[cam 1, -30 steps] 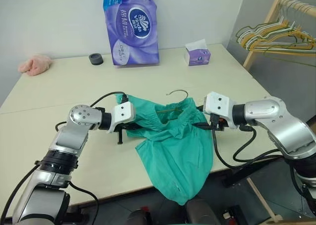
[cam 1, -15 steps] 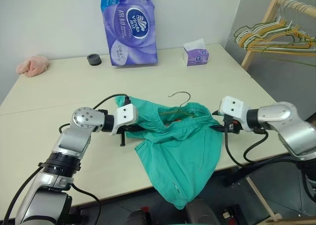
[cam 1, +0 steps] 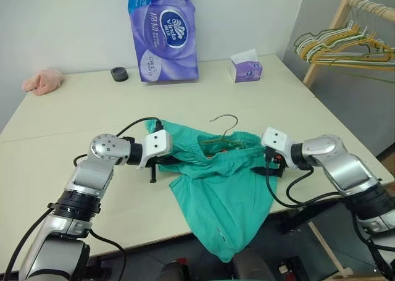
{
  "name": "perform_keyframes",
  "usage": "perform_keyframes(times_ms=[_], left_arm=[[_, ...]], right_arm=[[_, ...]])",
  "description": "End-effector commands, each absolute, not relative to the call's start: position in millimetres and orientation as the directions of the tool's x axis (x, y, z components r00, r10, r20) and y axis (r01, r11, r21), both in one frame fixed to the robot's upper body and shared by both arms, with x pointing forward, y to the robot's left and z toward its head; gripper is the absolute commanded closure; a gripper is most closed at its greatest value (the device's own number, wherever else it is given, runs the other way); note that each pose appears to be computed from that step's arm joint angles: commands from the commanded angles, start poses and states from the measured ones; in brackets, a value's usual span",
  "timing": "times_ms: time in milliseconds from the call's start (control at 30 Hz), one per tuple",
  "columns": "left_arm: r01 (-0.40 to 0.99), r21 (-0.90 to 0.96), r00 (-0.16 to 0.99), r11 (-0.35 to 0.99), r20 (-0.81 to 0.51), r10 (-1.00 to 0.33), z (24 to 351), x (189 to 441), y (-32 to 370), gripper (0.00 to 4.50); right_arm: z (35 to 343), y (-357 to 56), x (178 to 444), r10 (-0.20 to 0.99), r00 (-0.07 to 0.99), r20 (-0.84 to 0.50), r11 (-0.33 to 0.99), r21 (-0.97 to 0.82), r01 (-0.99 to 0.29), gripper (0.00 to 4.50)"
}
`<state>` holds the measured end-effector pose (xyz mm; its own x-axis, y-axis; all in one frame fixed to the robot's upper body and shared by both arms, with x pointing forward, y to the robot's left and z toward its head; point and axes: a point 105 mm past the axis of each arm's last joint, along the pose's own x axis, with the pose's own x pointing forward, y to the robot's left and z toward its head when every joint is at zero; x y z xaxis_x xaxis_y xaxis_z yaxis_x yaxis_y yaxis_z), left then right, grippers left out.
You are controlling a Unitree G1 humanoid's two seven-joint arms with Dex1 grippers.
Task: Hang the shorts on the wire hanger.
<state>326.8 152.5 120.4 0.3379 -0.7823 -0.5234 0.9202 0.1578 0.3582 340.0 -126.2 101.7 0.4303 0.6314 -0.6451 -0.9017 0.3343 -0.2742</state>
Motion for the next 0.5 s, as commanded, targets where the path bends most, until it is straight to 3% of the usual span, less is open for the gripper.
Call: perform_keyframes(times_ms=[33,133,233,500], left_arm=[[0.912,0.386,0.338,0.139,-0.517,-0.787,128,328,149,4.50],[0.914,0.381,0.337,0.139,-0.523,-0.783,127,326,151,4.50],[0.915,0.378,0.339,0.142,-0.528,-0.779,126,325,154,4.50],[0.913,0.371,0.348,0.170,-0.490,-0.799,129,327,149,4.50]], right_arm=[[118,-110,348,0.672,0.435,-0.599,0.297,-0.321,-0.900,0.07],[127,-98,350,0.705,0.432,-0.563,0.272,-0.348,-0.897,0.07],[131,-96,349,0.712,0.429,-0.555,0.257,-0.362,-0.896,0.62],[121,-89,341,0.699,0.398,-0.594,0.184,-0.389,-0.903,3.37]])
